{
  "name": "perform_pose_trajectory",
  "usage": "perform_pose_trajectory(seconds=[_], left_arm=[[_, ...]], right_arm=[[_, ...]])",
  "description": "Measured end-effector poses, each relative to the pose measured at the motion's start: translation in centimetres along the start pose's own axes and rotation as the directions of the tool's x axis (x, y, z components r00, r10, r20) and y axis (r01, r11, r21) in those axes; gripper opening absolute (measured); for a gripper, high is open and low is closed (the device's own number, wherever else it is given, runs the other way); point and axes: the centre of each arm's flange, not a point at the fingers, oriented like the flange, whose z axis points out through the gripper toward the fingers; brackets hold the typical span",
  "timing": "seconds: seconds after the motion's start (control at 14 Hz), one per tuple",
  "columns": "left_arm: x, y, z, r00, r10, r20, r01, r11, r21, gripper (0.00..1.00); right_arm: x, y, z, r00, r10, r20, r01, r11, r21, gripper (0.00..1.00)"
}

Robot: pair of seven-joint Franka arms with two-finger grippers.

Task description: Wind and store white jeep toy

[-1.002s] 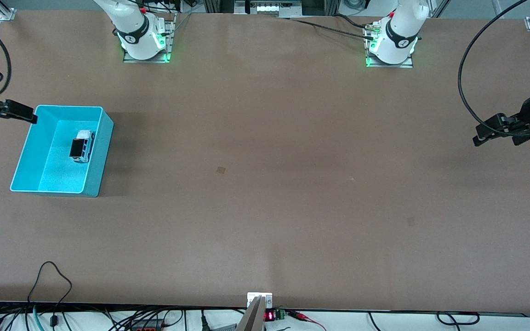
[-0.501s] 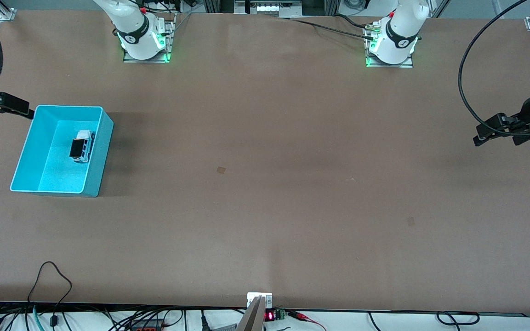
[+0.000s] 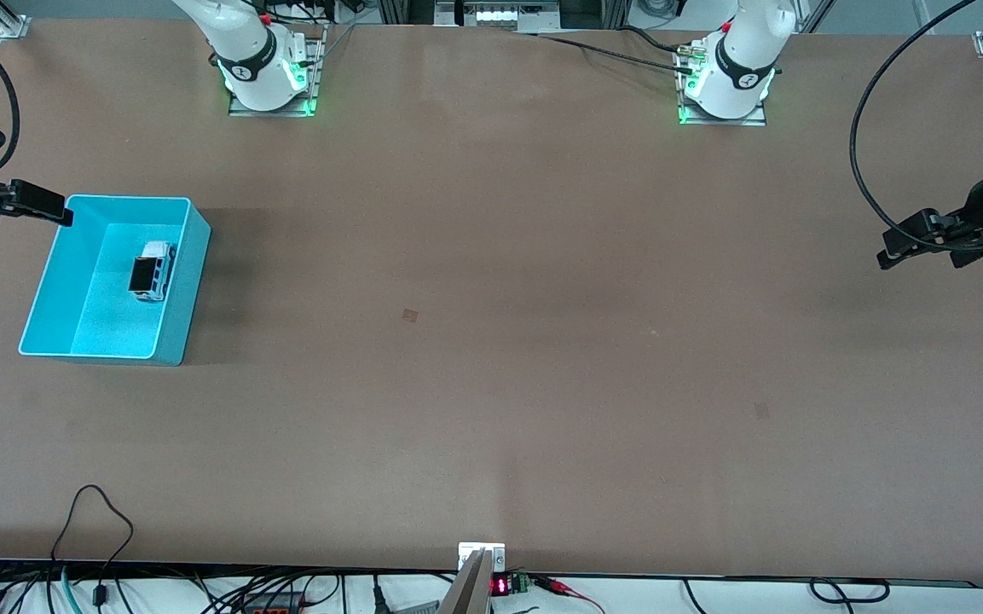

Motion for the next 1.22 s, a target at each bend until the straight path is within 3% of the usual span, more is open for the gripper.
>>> perform_pose_trajectory(seconds=[1.22], left_arm=[[0.0, -0.2, 0.0, 1.000, -0.004, 0.001, 0.004, 1.000, 0.001, 1.00]], right_arm=[[-0.5, 0.1, 1.3, 1.000, 0.011, 0.028, -0.011, 1.000, 0.018, 1.00]])
